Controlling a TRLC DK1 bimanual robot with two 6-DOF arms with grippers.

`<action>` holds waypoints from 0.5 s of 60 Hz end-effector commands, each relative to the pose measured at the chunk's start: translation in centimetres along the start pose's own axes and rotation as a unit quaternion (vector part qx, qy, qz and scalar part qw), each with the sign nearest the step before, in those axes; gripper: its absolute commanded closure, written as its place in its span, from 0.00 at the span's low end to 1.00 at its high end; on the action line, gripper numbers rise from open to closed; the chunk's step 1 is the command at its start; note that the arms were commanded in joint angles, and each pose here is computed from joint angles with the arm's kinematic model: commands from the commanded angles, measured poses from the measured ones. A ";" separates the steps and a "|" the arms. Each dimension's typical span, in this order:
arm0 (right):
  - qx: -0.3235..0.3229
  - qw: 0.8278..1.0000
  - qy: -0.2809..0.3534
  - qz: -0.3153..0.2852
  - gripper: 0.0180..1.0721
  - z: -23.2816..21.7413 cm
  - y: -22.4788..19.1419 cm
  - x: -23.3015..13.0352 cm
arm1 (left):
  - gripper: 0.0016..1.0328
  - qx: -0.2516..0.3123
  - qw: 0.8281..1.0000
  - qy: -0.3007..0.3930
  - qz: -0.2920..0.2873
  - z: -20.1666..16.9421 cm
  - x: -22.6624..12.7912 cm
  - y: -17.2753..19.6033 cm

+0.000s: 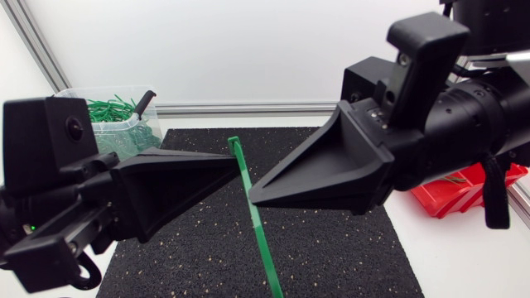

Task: Take a green cable tie from the red box, thread the tail through the head to close it, then place it in the transparent bin on the left.

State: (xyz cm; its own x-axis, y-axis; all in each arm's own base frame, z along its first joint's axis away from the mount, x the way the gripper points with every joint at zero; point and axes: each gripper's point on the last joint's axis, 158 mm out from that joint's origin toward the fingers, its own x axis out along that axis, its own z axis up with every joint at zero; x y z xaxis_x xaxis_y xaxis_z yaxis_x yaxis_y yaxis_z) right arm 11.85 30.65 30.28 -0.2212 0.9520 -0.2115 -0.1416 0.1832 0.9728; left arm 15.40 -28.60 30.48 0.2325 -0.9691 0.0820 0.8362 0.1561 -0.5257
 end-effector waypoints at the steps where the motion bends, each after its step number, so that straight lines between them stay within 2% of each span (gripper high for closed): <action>1: 0.021 1.000 0.000 -0.006 0.94 -0.1 -1.1 0.2 | 0.96 -0.009 1.000 -0.003 -0.009 0.8 0.2 -0.6; 30: 0.010 1.000 -0.009 0.001 0.94 0.3 -0.6 -0.1 | 0.96 0.000 1.000 0.013 -0.026 -0.8 0.3 -1.7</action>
State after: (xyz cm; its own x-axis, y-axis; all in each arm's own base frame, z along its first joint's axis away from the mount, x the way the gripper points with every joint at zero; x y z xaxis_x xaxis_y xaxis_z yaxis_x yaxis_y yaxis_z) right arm 11.81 30.66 30.18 -0.2247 0.9518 -0.2090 -0.1423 0.1801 0.9733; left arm 14.83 -29.04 30.31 0.2147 -0.9737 0.0767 0.8365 0.1427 -0.5291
